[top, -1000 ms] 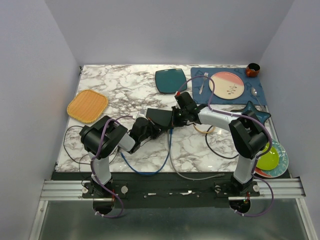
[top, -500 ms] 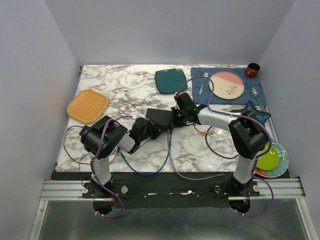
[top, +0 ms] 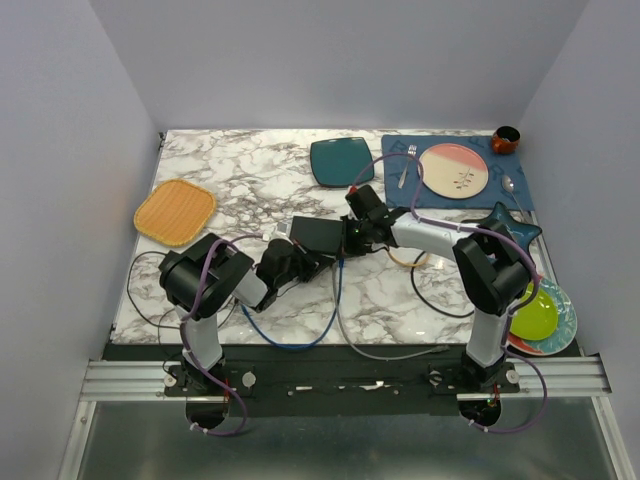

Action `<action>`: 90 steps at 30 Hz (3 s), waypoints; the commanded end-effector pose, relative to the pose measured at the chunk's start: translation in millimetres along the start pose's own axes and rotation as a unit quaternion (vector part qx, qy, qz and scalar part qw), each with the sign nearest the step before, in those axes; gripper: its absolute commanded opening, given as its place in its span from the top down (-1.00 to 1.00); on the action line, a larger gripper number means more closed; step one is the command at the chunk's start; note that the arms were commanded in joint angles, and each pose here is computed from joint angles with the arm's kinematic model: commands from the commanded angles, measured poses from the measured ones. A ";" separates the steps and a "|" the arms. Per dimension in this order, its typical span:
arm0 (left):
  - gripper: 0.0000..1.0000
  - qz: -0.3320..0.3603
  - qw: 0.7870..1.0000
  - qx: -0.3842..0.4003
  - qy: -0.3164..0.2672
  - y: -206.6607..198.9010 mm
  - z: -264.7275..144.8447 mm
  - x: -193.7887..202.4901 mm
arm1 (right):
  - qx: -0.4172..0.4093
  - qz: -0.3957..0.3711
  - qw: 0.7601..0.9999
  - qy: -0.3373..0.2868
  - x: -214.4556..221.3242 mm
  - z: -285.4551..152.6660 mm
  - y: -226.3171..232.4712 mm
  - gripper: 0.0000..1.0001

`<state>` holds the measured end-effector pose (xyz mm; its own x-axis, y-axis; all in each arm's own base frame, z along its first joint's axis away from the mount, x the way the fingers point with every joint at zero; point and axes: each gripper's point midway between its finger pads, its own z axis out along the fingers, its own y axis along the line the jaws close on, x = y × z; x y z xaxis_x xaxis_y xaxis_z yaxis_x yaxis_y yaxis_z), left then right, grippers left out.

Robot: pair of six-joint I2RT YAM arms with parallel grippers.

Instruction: Pull the plug from the switch port

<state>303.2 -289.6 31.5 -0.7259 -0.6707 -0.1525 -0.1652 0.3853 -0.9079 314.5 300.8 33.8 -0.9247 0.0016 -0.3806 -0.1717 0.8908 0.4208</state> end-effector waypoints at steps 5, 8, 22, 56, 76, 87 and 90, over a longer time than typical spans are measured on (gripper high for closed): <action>1.00 0.009 0.998 -0.068 0.013 44.7 -16.8 9.2 | 0.080 -0.001 0.997 -0.022 -15.8 16.3 -29.4 0.99; 1.00 0.012 0.998 -0.060 0.010 40.6 -25.8 9.3 | 0.074 -0.004 0.997 -0.031 -22.2 10.8 -24.2 0.99; 1.00 0.171 0.982 0.008 -0.081 -94.6 -69.5 -46.1 | -0.183 -0.107 0.975 -0.065 21.6 -94.7 65.5 -0.29; -0.43 0.176 0.971 -0.042 -0.158 -113.2 -120.9 -82.6 | -0.082 -0.167 0.971 -0.152 46.4 -149.4 77.5 0.99; -0.72 0.117 0.979 -0.086 -0.144 -57.6 -128.7 -76.1 | 0.239 0.068 0.950 -0.190 -67.8 -189.4 -125.3 0.99; -0.71 0.119 0.983 -0.079 -0.115 -45.4 -121.1 -63.7 | 0.204 0.096 0.958 -0.174 -66.7 -166.2 -135.9 -0.43; -0.71 0.116 0.984 -0.068 -0.114 -49.5 -117.6 -63.5 | 0.169 0.089 0.960 -0.203 -80.1 -172.9 -111.8 -0.49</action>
<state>274.7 -184.9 127.6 -0.5881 -0.6679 -0.4561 -0.1443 0.6415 -0.7534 336.2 97.2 119.5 -0.7858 0.2440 -0.5684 0.2217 0.9690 0.1095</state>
